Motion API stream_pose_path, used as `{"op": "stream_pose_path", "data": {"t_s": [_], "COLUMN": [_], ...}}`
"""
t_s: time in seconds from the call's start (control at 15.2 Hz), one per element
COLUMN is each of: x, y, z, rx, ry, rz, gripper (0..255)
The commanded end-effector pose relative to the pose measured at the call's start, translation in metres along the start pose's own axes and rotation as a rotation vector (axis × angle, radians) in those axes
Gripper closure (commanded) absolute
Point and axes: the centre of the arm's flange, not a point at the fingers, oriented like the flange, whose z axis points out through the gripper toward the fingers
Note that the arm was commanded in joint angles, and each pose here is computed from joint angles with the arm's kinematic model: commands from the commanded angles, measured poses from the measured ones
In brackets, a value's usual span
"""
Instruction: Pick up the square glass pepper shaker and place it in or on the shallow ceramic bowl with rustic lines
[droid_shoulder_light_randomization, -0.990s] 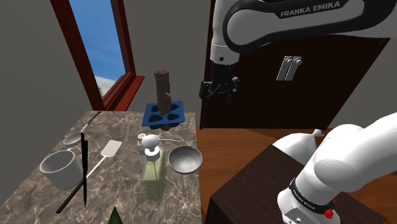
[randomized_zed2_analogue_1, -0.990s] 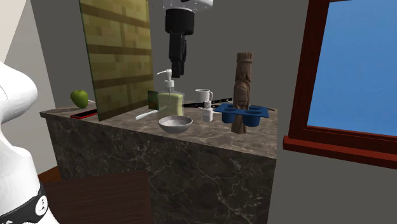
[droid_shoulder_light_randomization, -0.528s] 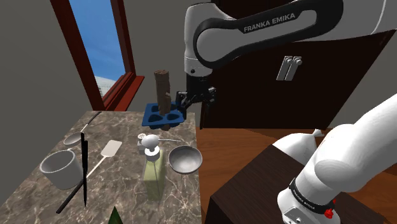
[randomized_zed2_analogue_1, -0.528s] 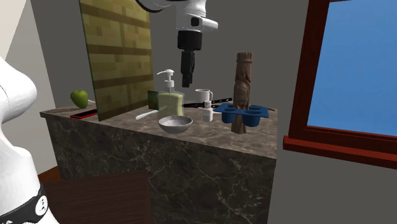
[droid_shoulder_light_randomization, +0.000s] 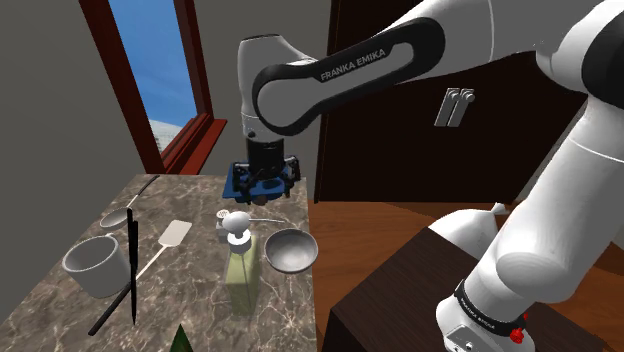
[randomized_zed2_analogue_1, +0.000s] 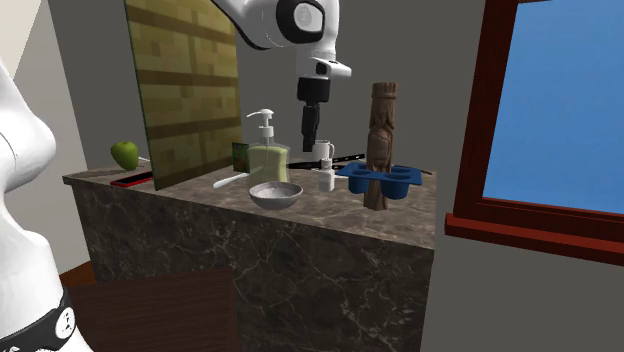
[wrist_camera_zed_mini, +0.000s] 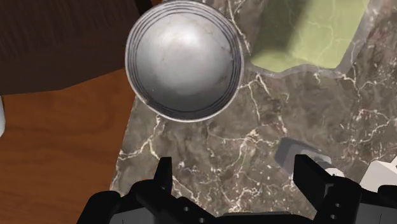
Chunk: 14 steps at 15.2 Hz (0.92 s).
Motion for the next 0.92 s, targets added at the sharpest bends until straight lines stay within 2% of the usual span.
{"op": "stream_pose_path", "data": {"t_s": [0.0, 0.46, 0.86], "x": [0.006, 0.031, 0.031], "y": [-0.026, -0.105, -0.106], "z": [0.01, 0.048, 0.075], "rx": [0.005, 0.017, 0.017], "ry": [-0.002, -0.009, -0.009], "rz": [0.011, 0.044, 0.044], "gripper": [0, 0, 0]}}
